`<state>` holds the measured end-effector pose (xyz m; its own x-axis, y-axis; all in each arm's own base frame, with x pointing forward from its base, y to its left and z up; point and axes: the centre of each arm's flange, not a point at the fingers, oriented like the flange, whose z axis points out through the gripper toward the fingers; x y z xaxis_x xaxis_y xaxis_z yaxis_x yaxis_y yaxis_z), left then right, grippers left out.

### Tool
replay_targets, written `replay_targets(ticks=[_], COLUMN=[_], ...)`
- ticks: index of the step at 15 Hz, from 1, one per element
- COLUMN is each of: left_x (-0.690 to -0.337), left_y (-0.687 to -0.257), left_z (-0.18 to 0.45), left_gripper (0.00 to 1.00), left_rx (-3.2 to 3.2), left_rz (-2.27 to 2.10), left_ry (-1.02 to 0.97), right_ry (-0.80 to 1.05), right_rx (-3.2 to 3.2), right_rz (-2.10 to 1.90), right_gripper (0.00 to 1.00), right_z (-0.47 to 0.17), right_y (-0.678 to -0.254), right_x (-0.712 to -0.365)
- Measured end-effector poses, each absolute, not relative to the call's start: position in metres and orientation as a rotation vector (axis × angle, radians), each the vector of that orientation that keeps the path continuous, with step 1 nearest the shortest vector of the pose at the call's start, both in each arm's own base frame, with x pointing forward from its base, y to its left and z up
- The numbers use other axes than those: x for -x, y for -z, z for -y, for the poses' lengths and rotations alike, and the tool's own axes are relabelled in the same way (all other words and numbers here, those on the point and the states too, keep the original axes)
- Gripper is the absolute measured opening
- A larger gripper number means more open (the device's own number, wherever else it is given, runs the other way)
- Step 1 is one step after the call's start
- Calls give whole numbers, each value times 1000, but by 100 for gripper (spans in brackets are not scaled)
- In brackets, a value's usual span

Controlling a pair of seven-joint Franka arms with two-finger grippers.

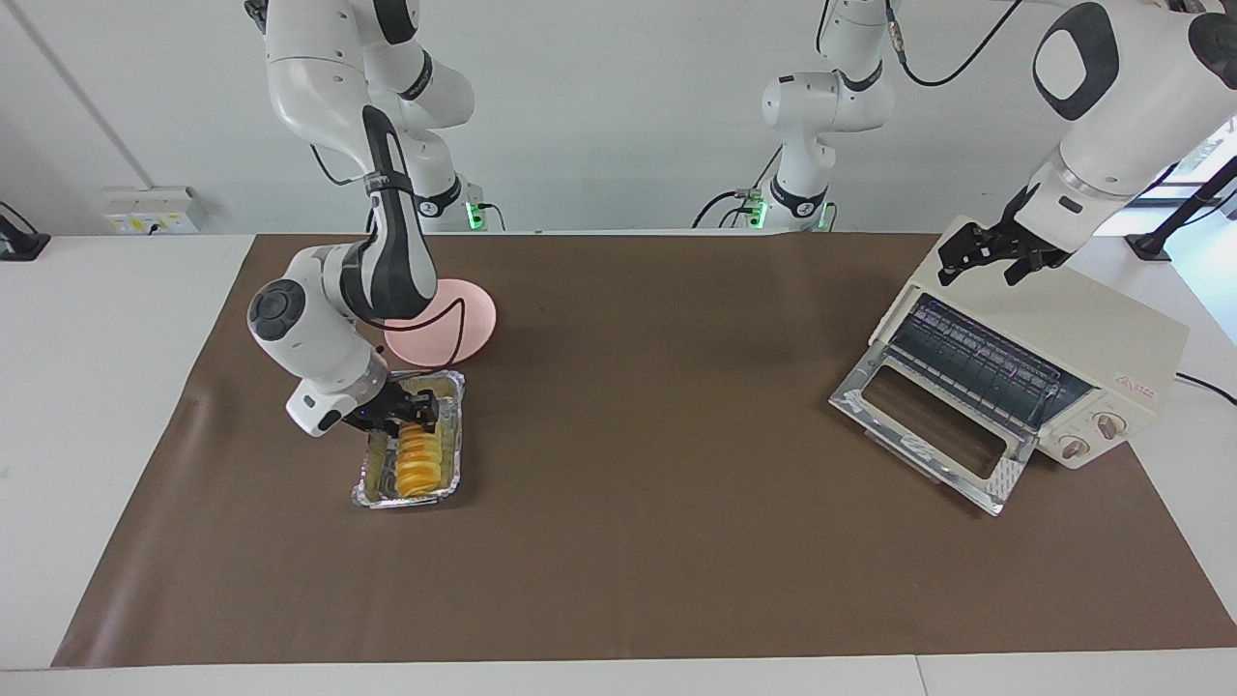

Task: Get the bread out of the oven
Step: 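Grasp the yellow bread rolls in the tray with the right gripper, then move the bread rolls onto the pink plate and open the right gripper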

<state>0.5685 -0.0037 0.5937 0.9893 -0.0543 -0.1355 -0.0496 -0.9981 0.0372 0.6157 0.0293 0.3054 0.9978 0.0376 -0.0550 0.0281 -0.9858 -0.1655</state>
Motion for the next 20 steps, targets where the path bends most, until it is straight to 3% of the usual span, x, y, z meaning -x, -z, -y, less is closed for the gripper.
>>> replay_targets(ticks=[3, 5, 12, 16, 20], left_x=[-569, -569, -569, -569, -569], left_y=[-594, -594, -594, -594, -594], left_z=[4, 4, 4, 4, 4], left_gripper=[100, 100, 100, 100, 100], left_rx=[-3099, -3099, -3100, -3099, -3100], left_rz=[81, 81, 81, 81, 81], left_ry=[213, 213, 213, 213, 213], right_ry=[-80, -84, -99, -209, -288], right_rx=[2975, 2972, 2966, 2961, 2970], right_rz=[50, 54, 97, 54, 38], right_gripper=[22, 15, 9, 9, 9], right_z=[-29, -30, -28, -36, -46], right_y=[-308, -315, -396, -436, -444], right_x=[-616, -618, -624, -589, -530])
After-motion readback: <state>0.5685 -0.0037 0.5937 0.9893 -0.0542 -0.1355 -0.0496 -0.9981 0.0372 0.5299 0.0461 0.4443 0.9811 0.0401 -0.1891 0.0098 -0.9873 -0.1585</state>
